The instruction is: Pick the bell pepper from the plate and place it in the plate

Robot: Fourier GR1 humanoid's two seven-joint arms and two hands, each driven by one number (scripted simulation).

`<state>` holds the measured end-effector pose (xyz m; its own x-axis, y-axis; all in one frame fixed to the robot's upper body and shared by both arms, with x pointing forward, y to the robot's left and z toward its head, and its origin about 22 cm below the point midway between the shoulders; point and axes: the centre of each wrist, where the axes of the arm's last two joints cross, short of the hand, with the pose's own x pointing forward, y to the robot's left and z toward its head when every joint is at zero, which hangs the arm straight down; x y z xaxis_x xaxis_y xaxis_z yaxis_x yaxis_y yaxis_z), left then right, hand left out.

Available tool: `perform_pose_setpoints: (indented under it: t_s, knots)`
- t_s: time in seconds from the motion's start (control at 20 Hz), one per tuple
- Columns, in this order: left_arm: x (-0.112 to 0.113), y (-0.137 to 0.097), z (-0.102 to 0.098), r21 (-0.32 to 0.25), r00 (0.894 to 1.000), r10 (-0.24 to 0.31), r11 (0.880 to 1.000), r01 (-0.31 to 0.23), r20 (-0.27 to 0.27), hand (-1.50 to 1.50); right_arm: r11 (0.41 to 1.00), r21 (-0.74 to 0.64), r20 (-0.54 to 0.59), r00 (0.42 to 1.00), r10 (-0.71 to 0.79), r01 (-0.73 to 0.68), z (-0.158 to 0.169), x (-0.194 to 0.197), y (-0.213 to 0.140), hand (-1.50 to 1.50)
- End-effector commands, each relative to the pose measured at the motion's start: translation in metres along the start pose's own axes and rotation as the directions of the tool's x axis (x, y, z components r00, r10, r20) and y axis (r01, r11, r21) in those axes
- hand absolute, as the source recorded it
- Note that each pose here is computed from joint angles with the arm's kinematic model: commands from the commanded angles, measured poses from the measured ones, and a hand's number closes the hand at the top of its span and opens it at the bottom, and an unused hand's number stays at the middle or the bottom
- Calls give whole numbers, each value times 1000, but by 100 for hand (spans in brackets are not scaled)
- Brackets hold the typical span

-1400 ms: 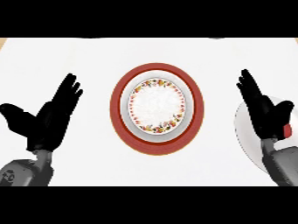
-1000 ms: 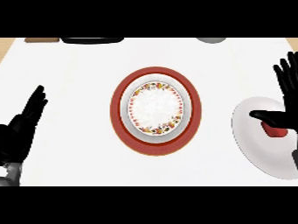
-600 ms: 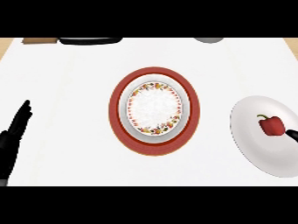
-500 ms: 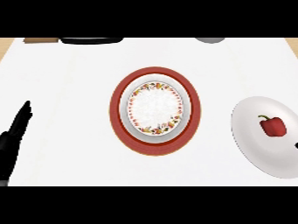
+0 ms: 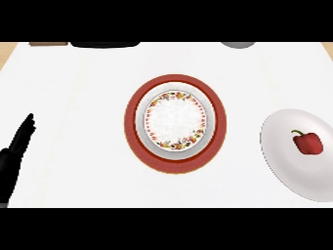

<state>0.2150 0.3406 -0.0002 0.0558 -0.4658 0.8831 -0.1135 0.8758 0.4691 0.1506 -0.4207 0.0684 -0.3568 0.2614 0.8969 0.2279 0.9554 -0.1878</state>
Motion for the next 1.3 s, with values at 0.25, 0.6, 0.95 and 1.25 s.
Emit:
perform_pose_setpoints:
  t_s: [0.25, 0.6, 0.95, 1.25]
  knots:
    - [-7, -18, 6, -9, 1000, 15, 1000, -15, -3, 0, 936, 204, -214, 920, 328, -286, -33, 32, -37, -150]
    - [-7, -4, -11, -13, 1000, -15, 1000, 15, 22, 0, 867, 385, -296, 848, 440, -316, -57, 7, 2, -150]
    - [2, -7, -6, -17, 1000, 0, 1000, 0, 15, 0, 746, 541, -297, 742, 601, -388, -76, -3, 0, -150]
    - [-8, 0, 11, -22, 1000, -4, 1000, 4, 12, 0, 703, 608, -287, 724, 628, -369, -87, -36, 4, -150]
